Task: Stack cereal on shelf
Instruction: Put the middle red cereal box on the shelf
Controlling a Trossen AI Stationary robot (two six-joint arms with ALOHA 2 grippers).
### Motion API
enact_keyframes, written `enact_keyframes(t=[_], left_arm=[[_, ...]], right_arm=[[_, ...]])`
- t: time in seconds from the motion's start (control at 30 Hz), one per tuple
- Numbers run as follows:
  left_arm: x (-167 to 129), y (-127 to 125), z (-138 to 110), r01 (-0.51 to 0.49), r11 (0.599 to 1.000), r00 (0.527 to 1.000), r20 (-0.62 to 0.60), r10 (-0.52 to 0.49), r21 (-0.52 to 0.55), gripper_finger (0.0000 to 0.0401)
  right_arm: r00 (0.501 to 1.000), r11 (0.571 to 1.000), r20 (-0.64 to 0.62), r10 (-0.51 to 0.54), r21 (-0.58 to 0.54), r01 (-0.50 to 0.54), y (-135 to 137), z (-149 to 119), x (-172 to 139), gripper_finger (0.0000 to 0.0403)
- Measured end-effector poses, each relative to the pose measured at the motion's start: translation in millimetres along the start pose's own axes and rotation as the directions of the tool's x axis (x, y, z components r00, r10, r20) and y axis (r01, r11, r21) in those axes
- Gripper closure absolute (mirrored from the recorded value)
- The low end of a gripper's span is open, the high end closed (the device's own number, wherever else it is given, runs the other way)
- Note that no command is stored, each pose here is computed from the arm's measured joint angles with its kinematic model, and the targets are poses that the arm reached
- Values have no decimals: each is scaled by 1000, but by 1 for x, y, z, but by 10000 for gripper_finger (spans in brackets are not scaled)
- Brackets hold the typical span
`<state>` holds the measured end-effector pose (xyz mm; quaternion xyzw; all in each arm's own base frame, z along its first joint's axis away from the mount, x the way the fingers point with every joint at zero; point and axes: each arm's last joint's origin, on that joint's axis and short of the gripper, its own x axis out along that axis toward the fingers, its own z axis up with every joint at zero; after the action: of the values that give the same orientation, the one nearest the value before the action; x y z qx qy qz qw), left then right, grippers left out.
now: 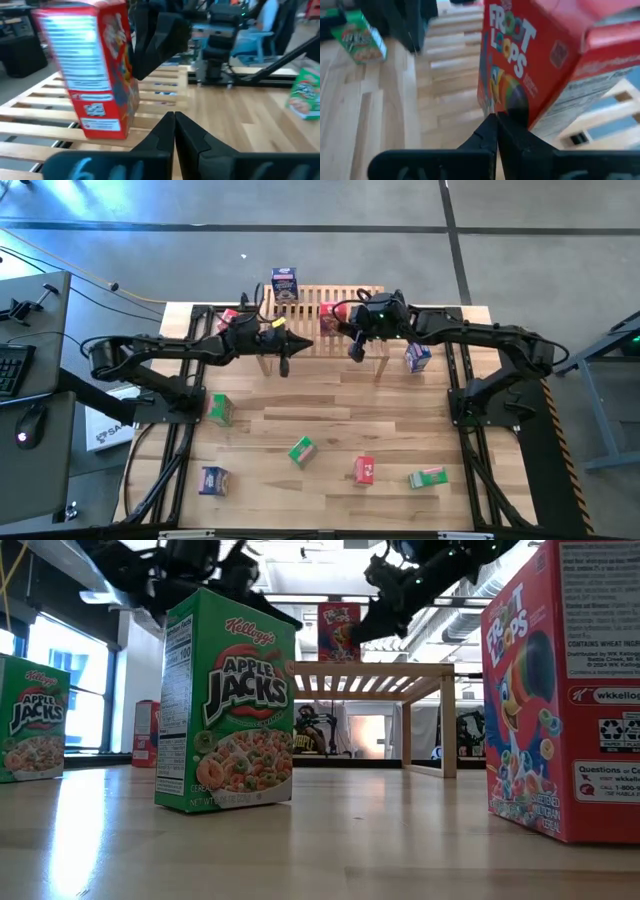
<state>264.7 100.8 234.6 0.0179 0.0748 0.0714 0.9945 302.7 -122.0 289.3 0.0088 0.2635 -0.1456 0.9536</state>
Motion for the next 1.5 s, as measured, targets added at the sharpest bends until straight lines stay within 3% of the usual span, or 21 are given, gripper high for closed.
enact_keyframes(t=[0.3, 0.8, 1.17, 1.33, 1.5], left_arm=[[13, 8, 7, -145, 988, 989, -7, 145, 54, 400], [9, 24, 4, -201, 979, 979, -20, 202, 38, 400], [8, 26, 4, -191, 981, 981, -22, 192, 23, 401], [5, 30, 3, -24, 999, 1000, 2, 24, -30, 401], [0, 37, -4, -44, 998, 999, 7, 44, -48, 401]], right_arm=[[999, 998, 9, -48, 27, 48, -7, -9, 31, 403], [986, 993, 123, -108, 60, 102, -16, -6, 52, 403], [976, 987, 156, -150, 79, 139, -26, -4, 50, 403], [985, 993, 125, -117, 34, 113, -22, 2, 40, 403], [990, 995, 94, -101, -17, 103, -13, 14, 19, 403]])
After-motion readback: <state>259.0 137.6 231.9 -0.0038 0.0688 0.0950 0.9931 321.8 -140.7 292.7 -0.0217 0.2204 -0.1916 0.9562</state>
